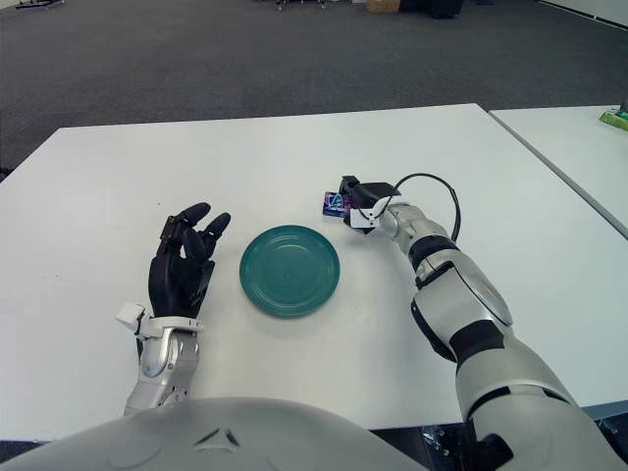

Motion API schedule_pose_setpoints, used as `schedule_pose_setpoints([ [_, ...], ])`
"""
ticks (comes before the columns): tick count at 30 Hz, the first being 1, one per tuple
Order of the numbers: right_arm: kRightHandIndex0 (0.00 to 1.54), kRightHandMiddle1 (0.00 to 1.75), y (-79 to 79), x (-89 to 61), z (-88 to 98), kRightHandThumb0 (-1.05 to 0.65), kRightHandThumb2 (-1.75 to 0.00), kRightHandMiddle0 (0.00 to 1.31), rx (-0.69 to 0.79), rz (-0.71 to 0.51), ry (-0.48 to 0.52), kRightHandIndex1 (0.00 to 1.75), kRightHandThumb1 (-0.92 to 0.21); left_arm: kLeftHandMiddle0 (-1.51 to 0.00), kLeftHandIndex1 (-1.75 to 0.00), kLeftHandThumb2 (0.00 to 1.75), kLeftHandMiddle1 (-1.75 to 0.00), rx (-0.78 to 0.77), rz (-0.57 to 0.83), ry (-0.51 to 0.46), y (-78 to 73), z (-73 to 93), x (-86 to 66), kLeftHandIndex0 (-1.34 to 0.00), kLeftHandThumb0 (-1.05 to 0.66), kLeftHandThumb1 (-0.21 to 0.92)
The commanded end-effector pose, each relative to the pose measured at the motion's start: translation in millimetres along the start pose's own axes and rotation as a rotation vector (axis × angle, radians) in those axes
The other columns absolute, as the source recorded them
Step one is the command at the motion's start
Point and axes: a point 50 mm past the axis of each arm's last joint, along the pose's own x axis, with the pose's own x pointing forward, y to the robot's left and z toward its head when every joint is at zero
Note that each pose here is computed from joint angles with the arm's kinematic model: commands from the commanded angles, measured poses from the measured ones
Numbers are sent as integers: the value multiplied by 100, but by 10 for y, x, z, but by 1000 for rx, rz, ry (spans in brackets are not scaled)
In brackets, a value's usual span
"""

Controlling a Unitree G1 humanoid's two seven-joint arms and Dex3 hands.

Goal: Put the gum into the plate.

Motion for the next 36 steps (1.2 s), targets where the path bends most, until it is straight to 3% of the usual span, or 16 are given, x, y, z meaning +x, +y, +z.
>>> schedule_pose_setpoints([
  [1,77,175,320,-68,-46,-38,-79,32,-34,142,18,175,-73,-41,-109,64,-75,-55,14,-22,-82,2,68,-31,-76,92],
  [6,83,175,-127,-71,-70,-39,-85,35,3,38,-80,175,-68,-40,-109,63,-76,-39,17,-17,-62,-5,100,-31,-75,92],
  [14,92,175,-426,-158,2,-40,-95,40,-23,-26,-237,175,-61,-39,-110,64,-78,-30,24,-16,-35,-19,137,-31,-76,92],
  [25,84,175,-661,-228,134,-39,-89,36,-127,-40,-318,175,-65,-39,-114,69,-77,-9,15,-25,-73,-56,160,-30,-78,92],
  [36,81,175,-647,-303,256,-39,-86,35,-102,-41,-366,175,-67,-40,-117,72,-74,5,-2,-35,-108,-51,147,-28,-79,92],
])
